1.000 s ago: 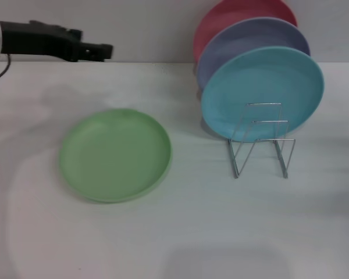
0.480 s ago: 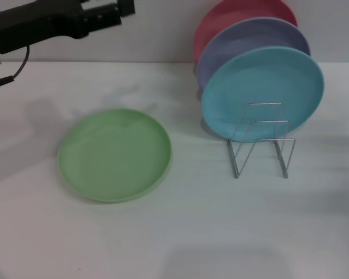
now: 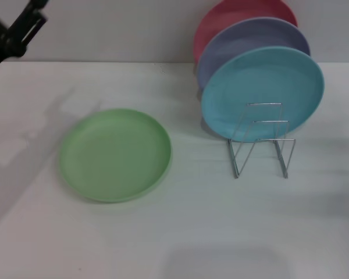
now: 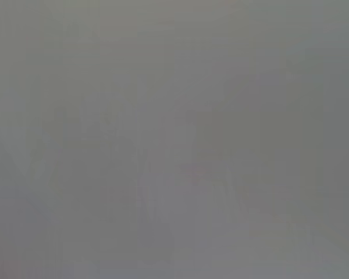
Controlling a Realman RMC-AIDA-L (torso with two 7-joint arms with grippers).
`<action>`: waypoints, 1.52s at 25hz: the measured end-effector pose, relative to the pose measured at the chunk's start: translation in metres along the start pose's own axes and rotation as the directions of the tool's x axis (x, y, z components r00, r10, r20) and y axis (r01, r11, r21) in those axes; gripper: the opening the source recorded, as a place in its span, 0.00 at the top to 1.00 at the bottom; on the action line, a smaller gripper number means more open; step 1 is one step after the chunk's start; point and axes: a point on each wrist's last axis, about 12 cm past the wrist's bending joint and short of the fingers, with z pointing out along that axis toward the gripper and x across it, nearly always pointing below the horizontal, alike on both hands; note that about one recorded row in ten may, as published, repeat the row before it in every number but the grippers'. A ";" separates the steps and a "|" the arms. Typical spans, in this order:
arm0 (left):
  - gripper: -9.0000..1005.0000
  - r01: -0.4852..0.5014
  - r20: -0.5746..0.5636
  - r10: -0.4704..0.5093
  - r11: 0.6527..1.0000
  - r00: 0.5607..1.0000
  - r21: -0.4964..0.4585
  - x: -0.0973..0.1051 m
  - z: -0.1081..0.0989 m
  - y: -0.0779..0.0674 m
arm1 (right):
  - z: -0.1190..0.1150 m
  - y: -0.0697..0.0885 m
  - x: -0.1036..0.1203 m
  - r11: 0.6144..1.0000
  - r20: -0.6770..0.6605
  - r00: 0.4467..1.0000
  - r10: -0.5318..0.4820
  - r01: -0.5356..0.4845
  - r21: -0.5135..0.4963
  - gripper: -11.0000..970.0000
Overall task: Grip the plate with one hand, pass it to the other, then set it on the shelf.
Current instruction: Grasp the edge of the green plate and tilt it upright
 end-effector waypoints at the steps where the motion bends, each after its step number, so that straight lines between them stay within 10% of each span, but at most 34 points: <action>1: 0.19 -0.062 0.000 0.062 0.996 0.998 -0.065 0.007 -0.012 -0.002 | 0.000 0.001 0.000 1.000 -0.003 1.000 0.000 0.000 -0.007 0.37; 8: 0.19 -0.152 -0.106 0.138 0.979 0.985 -0.139 0.019 -0.026 0.004 | 0.003 0.007 0.001 1.000 -0.008 1.000 0.006 -0.006 -0.028 0.37; 13: 0.19 -0.057 -0.206 0.017 0.980 0.978 -0.191 0.019 -0.016 0.026 | 0.005 0.011 0.002 0.999 -0.018 1.000 0.017 -0.017 -0.036 0.37; 38: 0.19 -0.011 -0.407 -0.117 0.954 0.906 -0.298 -0.053 0.066 0.049 | 0.007 0.015 0.006 0.999 -0.048 0.999 0.016 -0.018 -0.045 0.37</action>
